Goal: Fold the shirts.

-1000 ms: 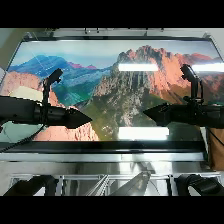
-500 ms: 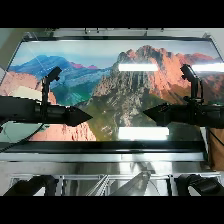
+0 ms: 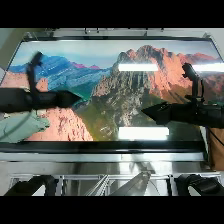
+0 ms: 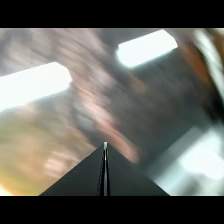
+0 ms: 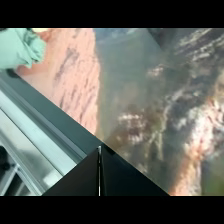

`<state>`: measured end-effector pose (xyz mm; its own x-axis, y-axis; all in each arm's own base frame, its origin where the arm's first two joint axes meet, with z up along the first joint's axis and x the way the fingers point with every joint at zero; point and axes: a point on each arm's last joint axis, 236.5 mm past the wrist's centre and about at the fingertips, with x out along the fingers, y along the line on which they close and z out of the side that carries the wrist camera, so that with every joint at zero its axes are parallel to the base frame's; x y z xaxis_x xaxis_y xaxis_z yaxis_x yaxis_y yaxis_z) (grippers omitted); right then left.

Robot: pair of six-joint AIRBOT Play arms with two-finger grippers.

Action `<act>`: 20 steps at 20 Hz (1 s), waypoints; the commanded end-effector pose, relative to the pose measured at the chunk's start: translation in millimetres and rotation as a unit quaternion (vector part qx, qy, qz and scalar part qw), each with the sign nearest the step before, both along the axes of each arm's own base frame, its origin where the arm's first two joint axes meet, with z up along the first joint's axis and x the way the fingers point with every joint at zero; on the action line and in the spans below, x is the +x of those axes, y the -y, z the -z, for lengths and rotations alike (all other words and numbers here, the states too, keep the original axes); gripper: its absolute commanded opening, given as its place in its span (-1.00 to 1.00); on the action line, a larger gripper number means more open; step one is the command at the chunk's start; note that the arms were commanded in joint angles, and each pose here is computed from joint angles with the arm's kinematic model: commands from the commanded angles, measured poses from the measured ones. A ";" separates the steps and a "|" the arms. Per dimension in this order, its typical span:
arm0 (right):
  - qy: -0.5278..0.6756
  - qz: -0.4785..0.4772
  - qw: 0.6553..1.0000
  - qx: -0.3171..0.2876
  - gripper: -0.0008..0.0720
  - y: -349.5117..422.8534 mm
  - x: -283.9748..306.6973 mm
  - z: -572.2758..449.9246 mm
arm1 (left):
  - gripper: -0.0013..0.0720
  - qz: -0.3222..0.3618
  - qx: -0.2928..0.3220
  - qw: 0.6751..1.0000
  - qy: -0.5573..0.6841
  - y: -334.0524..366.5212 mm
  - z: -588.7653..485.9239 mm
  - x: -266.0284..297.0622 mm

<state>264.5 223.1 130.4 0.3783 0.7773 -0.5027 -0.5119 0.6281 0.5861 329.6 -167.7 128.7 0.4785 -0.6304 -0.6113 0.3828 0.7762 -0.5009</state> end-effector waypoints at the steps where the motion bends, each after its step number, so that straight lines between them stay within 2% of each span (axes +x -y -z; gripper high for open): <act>1: 0.007 0.027 0.998 0.050 -0.89 -5.9 11.6 -19.5 | -0.76 -0.140 0.092 0.985 0.044 -121.6 -25.6 68.4; 2: 0.011 0.039 0.998 0.050 -0.89 -4.0 18.9 -19.0 | 0.12 -0.182 0.116 0.975 0.059 -166.0 -37.8 88.7; 3: 0.012 0.050 0.997 0.049 -0.89 -2.1 26.5 -16.2 | 0.85 -0.215 0.137 0.964 0.072 -206.5 -48.3 105.5; 4: 0.009 0.060 0.997 0.049 -0.89 -0.8 34.1 -11.8 | 0.94 -0.247 0.147 0.955 0.077 -244.1 -54.8 118.9; 6: -0.004 0.072 0.996 0.044 -0.89 0.4 45.6 1.3 | 0.94 -0.288 0.175 0.938 0.083 -315.3 -58.5 139.4; 10: -0.043 0.093 0.994 0.030 -0.87 1.9 66.3 37.2 | 0.95 -0.306 0.192 0.930 0.075 -382.3 -26.3 185.1; 11: -0.053 0.096 0.994 0.026 -0.70 2.1 69.8 45.8 | 0.97 -0.298 0.195 0.932 0.069 -387.8 -10.3 196.8; 12: -0.064 0.100 0.993 0.023 -0.20 2.2 73.4 55.0 | 0.97 -0.287 0.197 0.936 0.060 -389.6 9.1 210.1; 13: -0.076 0.104 0.991 0.025 0.01 1.2 76.0 62.0 | 0.97 -0.279 0.205 0.937 0.049 -393.3 28.5 220.7; 15: -0.098 0.108 0.989 0.034 0.03 -2.0 79.2 71.9 | 0.97 -0.262 0.234 0.936 0.028 -398.3 68.5 240.2; 17: -0.112 0.113 0.986 0.040 0.03 -3.7 82.2 78.9 | 0.97 -0.245 0.233 0.941 0.015 -388.7 103.8 259.7; 20: -0.118 0.117 0.985 0.038 0.03 -3.2 84.6 85.1 | 0.97 -0.195 0.263 0.943 -0.063 -372.1 177.5 246.4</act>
<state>345.5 225.7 52.9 0.4339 0.7235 -0.5370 -0.2271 0.6646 0.7119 581.7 211.3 14.2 0.6342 -0.0177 -0.7730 -0.0627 0.9953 -0.0742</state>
